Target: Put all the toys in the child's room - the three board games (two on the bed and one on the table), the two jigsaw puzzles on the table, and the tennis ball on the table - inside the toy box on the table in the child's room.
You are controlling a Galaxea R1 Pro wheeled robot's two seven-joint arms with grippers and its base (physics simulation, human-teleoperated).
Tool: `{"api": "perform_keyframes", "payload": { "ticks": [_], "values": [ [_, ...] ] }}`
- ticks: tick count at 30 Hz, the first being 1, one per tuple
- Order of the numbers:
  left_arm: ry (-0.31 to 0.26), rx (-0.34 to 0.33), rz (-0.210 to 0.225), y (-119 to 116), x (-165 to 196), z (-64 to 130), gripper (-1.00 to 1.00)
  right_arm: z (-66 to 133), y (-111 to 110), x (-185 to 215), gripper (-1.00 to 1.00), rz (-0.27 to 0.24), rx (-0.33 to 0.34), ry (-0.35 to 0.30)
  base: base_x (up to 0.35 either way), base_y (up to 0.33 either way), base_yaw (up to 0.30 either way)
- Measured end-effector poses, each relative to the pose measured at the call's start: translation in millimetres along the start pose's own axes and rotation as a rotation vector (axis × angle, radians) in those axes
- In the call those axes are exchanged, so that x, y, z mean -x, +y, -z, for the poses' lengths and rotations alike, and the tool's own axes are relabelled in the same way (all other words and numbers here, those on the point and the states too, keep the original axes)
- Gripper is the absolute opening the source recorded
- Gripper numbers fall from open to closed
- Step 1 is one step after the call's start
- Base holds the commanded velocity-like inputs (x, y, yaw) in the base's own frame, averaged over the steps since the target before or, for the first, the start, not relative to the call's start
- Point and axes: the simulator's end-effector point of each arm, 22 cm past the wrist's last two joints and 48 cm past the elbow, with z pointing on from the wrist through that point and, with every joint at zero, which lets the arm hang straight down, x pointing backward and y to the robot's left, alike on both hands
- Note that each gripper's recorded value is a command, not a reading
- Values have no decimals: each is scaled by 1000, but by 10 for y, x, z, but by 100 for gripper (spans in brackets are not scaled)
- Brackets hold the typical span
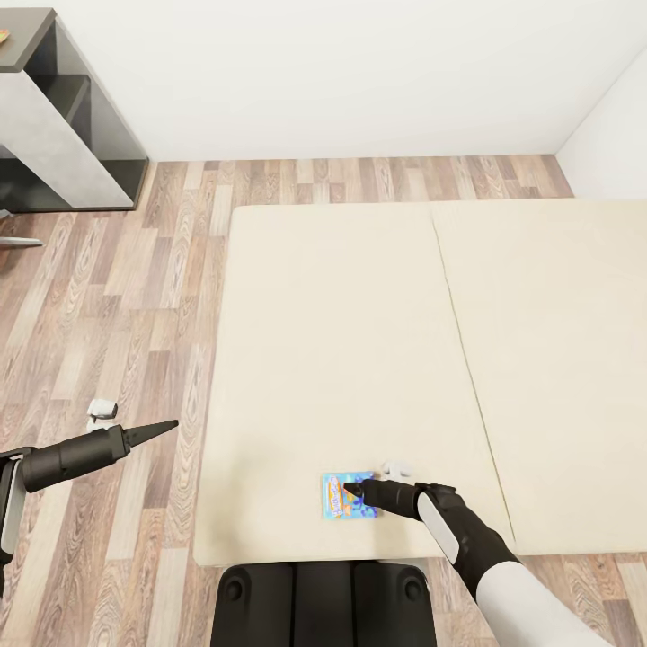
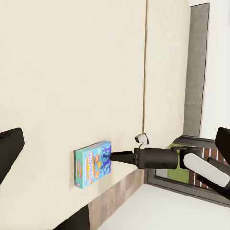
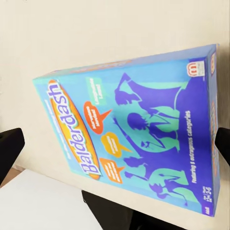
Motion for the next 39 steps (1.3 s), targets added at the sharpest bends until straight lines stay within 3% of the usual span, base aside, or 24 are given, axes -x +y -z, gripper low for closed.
{"api": "perform_keyframes", "payload": {
  "ticks": [39],
  "values": [
    [0, 1, -1, 3, 2, 5, 100, -3, 6, -7, 100, 3, 0, 2, 0, 51, 0]
  ]
}}
